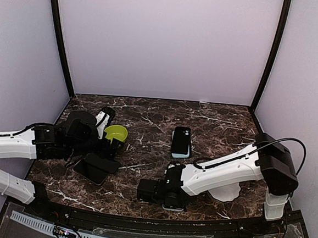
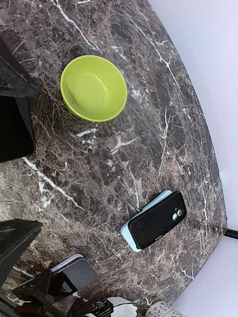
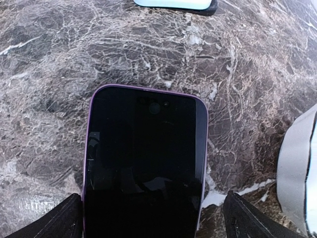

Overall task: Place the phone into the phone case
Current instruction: Install the phone into the phone case.

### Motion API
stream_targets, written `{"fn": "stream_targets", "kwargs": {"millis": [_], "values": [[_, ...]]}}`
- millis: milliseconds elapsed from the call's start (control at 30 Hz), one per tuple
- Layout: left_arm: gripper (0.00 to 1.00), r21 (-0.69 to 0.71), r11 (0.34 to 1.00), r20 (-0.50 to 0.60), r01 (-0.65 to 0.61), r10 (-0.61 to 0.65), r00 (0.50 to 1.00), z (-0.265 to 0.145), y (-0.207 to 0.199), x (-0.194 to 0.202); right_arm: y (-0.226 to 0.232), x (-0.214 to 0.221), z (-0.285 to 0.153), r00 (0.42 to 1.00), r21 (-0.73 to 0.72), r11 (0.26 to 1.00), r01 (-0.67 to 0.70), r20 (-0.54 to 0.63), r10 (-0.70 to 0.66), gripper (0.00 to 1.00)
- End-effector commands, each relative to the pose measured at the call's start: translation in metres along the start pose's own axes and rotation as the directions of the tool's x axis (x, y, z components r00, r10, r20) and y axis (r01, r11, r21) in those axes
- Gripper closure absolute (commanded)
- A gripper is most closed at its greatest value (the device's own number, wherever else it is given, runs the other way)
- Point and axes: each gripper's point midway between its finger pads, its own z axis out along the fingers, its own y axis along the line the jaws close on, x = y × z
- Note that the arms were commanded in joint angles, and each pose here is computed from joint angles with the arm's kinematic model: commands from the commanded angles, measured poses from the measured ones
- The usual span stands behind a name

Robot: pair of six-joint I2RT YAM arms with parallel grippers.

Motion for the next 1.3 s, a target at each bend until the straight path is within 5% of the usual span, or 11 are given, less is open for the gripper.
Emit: {"fn": "stream_targets", "kwargs": {"millis": [0,200,433,567,1033,1267], "values": [[0.13,-0.002,1.000,0.043,0.003,-0.003,0.999,-0.011,0.002,-0.017,-0.005,-0.016,-0.026,0.997,-0.008,0.997,0.076,-0.004,-0.076,0.02],[0.13,-0.003,1.000,0.044,0.002,-0.002,0.999,-0.011,0.003,-0.017,0.020,-0.002,-0.048,0.988,-0.118,0.983,0.143,-0.042,-0.149,0.18],[0.13,-0.004,1.000,0.042,0.001,-0.001,0.999,-0.011,0.003,-0.015,0.038,0.022,-0.050,0.981,-0.232,0.967,0.104,-0.136,-0.138,0.56],[0.13,-0.004,1.000,0.040,0.001,-0.001,0.999,-0.011,0.003,-0.015,0.040,0.030,-0.046,0.976,-0.235,0.966,0.111,-0.157,-0.150,0.69],[0.13,-0.022,1.000,0.043,-0.004,0.005,0.999,-0.011,0.006,-0.015,0.001,0.094,-0.005,0.928,-0.140,0.981,0.138,-0.328,-0.177,0.94],[0.13,-0.023,1.000,0.039,-0.017,0.018,0.999,-0.008,0.006,-0.014,0.019,0.048,-0.032,0.956,-0.184,0.967,0.175,-0.204,-0.212,0.89]]}}
